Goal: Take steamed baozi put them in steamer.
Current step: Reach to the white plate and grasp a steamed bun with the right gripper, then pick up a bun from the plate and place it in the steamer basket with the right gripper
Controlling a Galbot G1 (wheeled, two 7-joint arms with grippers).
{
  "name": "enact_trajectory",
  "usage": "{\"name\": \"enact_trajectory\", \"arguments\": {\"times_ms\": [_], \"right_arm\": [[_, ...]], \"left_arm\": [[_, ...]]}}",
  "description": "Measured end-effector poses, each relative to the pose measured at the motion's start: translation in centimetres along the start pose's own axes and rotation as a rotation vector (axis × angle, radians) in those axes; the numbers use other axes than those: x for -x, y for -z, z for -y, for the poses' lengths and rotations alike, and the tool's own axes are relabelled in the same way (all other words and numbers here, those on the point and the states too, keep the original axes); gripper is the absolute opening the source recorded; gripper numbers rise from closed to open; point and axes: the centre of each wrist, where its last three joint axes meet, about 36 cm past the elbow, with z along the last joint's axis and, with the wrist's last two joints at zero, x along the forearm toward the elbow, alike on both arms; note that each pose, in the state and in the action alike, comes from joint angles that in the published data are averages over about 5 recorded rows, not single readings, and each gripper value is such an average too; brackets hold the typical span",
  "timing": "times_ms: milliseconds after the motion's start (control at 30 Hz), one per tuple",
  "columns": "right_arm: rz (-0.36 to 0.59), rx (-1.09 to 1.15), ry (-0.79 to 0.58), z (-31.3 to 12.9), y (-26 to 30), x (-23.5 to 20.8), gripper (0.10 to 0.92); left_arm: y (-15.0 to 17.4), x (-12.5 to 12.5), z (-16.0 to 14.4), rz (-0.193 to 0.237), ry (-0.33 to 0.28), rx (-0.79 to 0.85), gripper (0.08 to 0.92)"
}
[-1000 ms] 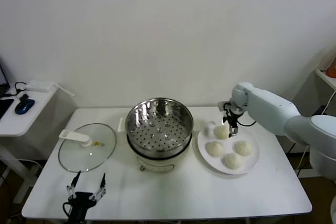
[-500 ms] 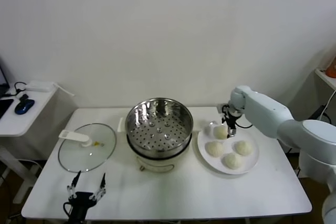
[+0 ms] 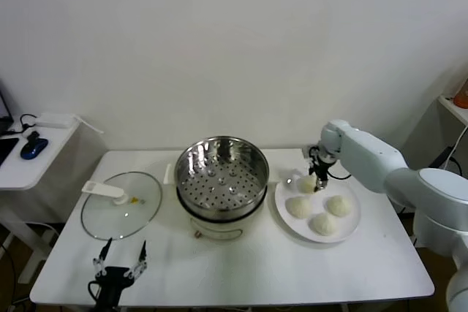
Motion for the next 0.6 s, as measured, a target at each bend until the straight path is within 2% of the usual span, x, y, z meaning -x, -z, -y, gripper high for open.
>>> {"name": "enact_trajectory", "arguments": {"times_ms": [267,600], "right_arm": [[0.019,-0.061,-0.025,1.3,0.2,-4.6,0.484],[0.094,-0.240,-0.113,4.1,4.0,-15.2,0.482]], "left_arm": [[-0.2,-0.3,-0.5,-0.006,0.012,0.007,0.823],[-0.4,-0.4,-0.5,-0.002,0.014,0.010,0.823]]}}
